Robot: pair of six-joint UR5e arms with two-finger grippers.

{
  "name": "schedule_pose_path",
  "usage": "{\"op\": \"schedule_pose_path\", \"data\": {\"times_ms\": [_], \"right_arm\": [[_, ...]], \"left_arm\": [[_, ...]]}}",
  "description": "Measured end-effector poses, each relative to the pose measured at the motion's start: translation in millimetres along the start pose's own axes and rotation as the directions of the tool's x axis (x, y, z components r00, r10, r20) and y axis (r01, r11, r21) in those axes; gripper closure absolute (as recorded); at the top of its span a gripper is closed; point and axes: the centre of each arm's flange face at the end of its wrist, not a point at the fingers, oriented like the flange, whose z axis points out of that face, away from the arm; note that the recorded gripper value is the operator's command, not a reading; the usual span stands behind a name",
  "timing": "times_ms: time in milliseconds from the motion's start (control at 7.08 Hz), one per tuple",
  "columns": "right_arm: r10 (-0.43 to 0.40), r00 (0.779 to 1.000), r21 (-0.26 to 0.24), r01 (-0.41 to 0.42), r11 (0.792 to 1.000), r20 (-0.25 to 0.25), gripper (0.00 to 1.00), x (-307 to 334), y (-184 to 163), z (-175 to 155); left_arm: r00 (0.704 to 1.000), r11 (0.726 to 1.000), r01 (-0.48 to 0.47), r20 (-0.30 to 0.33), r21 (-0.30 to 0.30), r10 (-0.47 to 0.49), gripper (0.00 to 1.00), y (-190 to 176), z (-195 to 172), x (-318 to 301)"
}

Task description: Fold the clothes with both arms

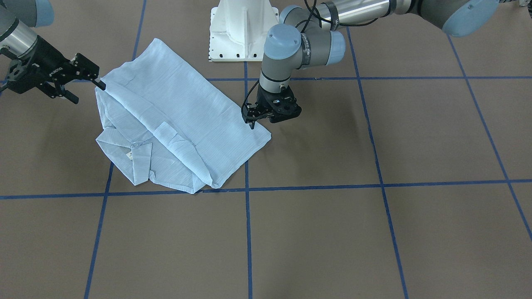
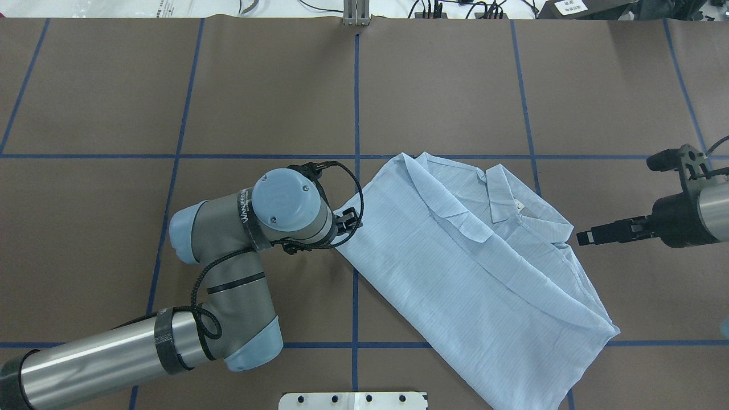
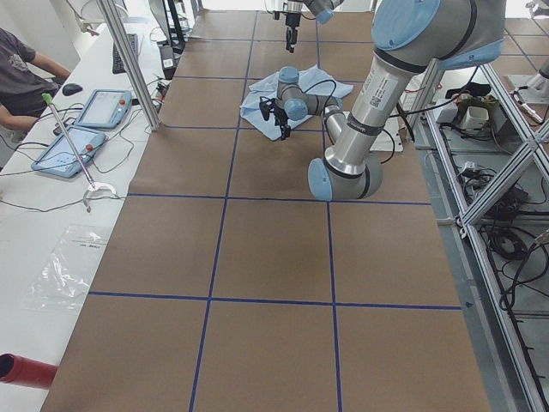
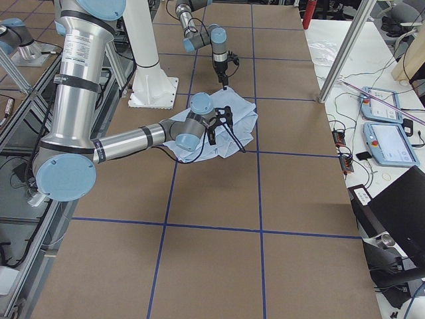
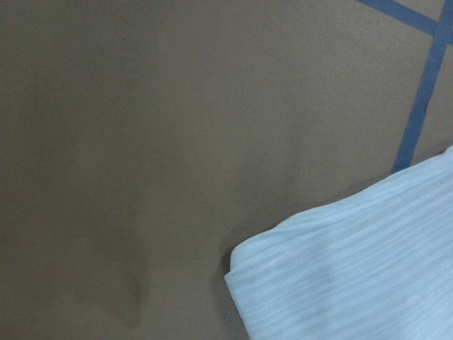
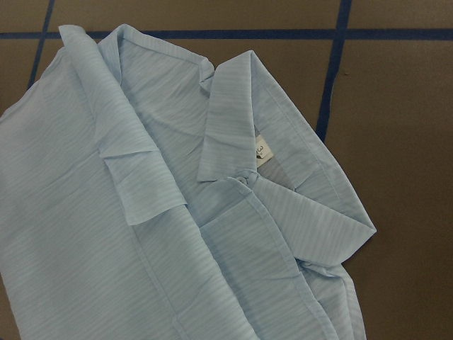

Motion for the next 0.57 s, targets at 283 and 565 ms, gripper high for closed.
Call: {"op": "schedule_pose_path", "data": {"times_ms": [283, 565], "right_arm": [[0.002, 1.000, 0.000, -0.002, 1.000, 0.001, 0.00, -0.5, -0.2, -0.1], [0.006, 1.000, -0.001, -0.006, 1.000, 0.003, 0.00, -1.0, -0.1, -0.3]], "left_arm": [[1.000, 1.000, -0.003, -0.008, 0.016, 0.003, 0.19, -3.3, 6.3, 0.7], [1.000, 1.000, -0.005, -0.021, 0.020, 0.005, 0.42, -5.3, 13.5, 1.2]]}}
